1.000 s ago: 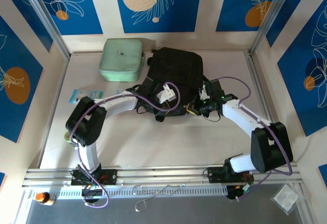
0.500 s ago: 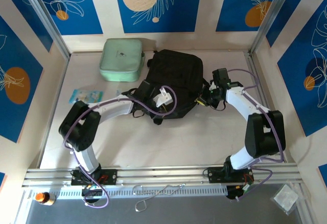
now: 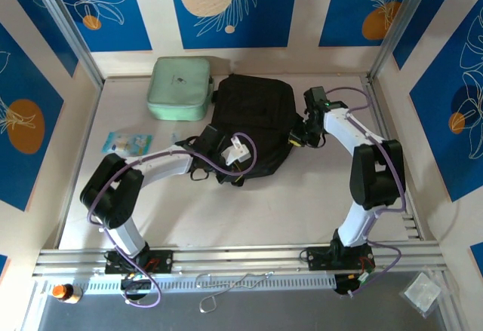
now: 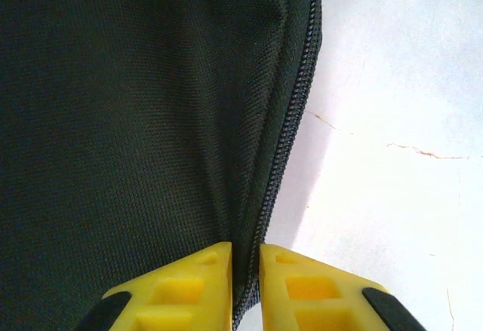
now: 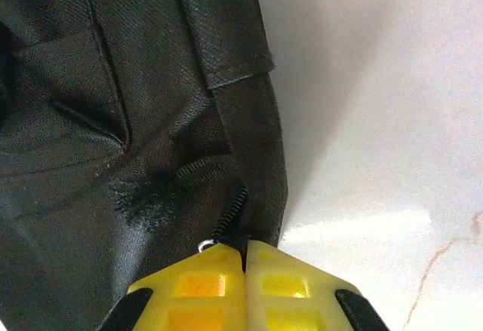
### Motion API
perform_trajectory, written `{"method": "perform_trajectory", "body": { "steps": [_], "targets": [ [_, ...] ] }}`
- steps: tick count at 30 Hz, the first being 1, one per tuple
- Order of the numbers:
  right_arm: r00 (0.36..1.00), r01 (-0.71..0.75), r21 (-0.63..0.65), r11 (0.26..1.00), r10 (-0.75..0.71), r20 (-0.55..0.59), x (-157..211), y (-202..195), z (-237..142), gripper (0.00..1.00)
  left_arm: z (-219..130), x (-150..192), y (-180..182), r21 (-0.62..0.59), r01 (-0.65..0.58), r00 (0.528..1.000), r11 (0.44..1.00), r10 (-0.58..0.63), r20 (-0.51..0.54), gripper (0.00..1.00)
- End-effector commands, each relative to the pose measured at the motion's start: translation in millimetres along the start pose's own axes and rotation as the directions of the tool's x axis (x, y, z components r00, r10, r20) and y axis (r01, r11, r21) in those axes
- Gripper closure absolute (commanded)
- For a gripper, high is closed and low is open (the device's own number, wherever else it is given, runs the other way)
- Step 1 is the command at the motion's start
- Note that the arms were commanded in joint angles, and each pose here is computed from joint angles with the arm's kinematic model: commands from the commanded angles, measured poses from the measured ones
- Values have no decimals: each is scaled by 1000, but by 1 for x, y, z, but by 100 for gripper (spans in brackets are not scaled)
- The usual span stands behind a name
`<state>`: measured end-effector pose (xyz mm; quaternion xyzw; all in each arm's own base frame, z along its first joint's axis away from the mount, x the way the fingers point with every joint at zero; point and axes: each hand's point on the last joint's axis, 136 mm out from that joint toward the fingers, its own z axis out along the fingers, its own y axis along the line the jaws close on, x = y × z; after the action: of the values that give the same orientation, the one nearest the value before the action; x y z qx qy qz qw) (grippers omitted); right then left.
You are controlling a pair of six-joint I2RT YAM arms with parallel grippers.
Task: Pack the student bag
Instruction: Zip the student bag at the top-center of the table.
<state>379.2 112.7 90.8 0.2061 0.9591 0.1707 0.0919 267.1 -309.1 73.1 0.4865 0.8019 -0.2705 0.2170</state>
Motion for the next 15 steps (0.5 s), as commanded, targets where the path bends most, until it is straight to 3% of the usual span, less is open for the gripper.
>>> {"method": "perform_trajectory", "body": {
  "steps": [1, 6, 15],
  "targets": [
    [998, 56, 28, 998, -57, 40, -9, 8, -4, 100, -2, 24, -17, 52, 59, 995, 997, -55, -80, 86],
    [980, 198, -71, 978, -198, 4, 14, 44, -13, 100, -12, 3, -19, 50, 40, 999, 998, -40, -11, 80],
    [966, 230, -198, 953, -249, -76, 56, 56, -28, 100, -17, -64, -31, 145, 23, 985, 989, -47, 166, 45]
  ]
}}
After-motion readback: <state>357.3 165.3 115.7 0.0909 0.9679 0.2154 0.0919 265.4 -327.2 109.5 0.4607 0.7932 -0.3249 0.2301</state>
